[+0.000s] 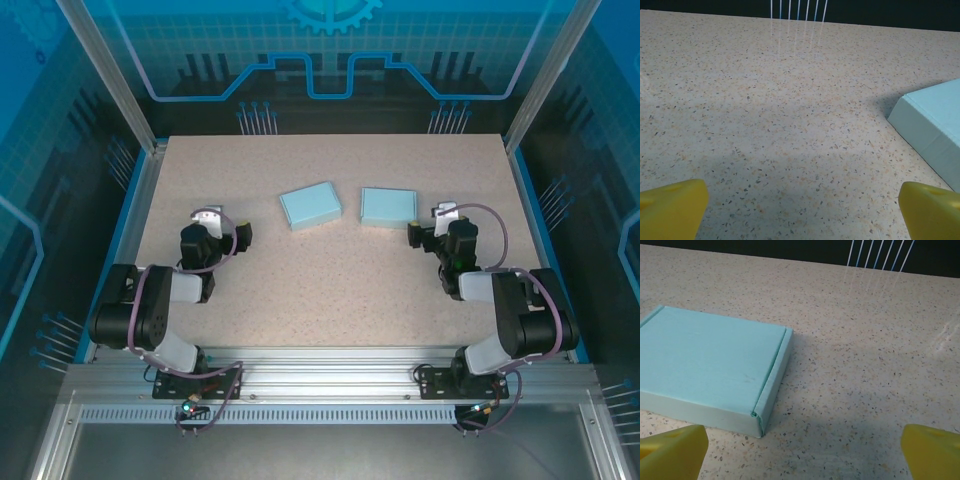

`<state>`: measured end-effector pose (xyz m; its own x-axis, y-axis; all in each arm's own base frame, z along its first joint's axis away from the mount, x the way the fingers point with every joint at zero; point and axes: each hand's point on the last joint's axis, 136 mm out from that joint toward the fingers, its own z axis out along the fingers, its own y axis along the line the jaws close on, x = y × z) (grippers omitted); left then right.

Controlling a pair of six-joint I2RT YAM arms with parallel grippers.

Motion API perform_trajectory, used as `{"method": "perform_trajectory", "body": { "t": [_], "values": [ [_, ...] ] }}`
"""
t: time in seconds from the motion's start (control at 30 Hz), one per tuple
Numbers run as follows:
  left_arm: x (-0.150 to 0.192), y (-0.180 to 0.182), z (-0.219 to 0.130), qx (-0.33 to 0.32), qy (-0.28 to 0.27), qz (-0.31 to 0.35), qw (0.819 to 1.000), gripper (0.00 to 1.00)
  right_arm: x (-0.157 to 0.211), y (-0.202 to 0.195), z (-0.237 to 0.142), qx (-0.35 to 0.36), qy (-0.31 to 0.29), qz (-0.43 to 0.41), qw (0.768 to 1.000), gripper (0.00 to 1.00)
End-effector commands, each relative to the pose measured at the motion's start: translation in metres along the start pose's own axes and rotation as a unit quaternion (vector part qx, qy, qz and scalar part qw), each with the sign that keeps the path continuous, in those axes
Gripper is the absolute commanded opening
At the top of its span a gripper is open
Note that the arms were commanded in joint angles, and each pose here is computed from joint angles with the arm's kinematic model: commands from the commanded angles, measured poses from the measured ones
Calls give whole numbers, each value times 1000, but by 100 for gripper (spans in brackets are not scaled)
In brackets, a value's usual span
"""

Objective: Fold the paper box

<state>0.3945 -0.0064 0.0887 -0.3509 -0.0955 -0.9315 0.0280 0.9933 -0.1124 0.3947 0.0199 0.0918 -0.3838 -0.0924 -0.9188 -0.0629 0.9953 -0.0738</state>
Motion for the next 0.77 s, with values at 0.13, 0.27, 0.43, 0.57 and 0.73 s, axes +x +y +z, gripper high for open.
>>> {"method": "perform_trajectory", "body": {
  "t": [0.13,0.27,0.43,0.57,0.73],
  "values": [
    [-7,-3,1,11,-7,-2,1000,99,-3,1,1,-2,-1,6,1000,100],
    [-7,-3,1,11,-7,-2,1000,99,-3,1,1,-2,-1,7,1000,100],
    [-6,-4,1,12,-6,0,1000,99,-3,1,1,-3,-1,6,1000,100],
    [-6,-4,1,11,-7,1,1000,99,-3,1,1,-3,-1,6,1000,100],
    [-7,-4,1,12,-8,1,1000,99,-3,1,1,-2,-1,6,1000,100]
  ]
}}
